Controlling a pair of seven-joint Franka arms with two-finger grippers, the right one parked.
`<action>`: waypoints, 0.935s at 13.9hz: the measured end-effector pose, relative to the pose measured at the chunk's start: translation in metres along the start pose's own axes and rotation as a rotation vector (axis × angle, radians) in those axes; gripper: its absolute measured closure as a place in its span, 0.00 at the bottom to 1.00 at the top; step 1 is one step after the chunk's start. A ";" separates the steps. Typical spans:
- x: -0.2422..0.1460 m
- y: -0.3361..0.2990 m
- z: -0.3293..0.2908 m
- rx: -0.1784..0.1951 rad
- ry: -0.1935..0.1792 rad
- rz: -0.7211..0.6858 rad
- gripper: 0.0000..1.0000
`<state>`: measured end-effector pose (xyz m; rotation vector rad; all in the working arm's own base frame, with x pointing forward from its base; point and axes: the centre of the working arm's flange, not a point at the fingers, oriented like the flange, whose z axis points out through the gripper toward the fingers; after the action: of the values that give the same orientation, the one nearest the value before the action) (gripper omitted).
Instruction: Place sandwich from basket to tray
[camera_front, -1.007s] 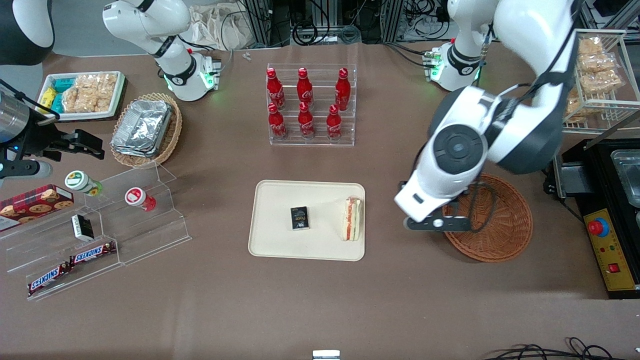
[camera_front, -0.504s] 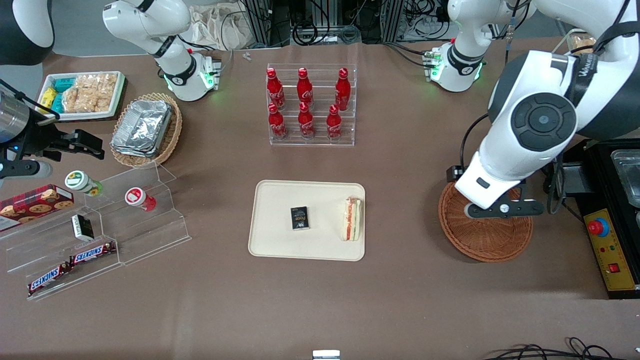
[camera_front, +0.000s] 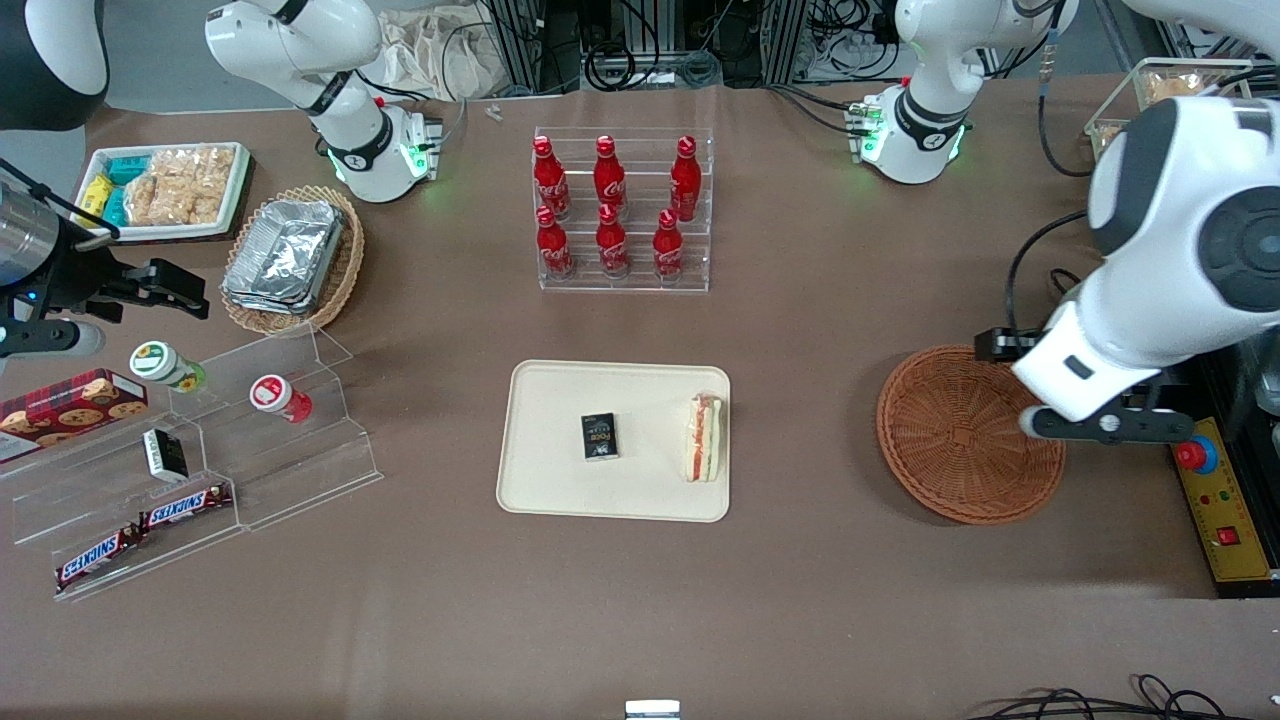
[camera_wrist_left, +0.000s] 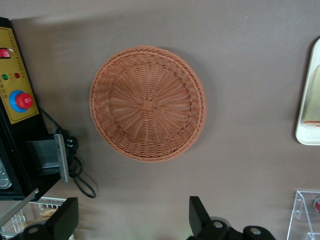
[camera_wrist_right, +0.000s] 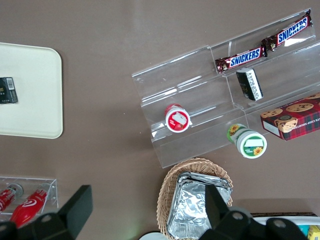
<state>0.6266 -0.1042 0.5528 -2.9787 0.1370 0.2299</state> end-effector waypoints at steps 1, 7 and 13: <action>0.000 -0.009 0.000 -0.002 -0.001 -0.002 0.00; -0.008 -0.054 0.006 -0.028 -0.021 0.052 0.00; -0.013 -0.056 0.013 -0.028 -0.031 0.061 0.00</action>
<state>0.6181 -0.0463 0.5500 -2.9997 0.2235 0.2866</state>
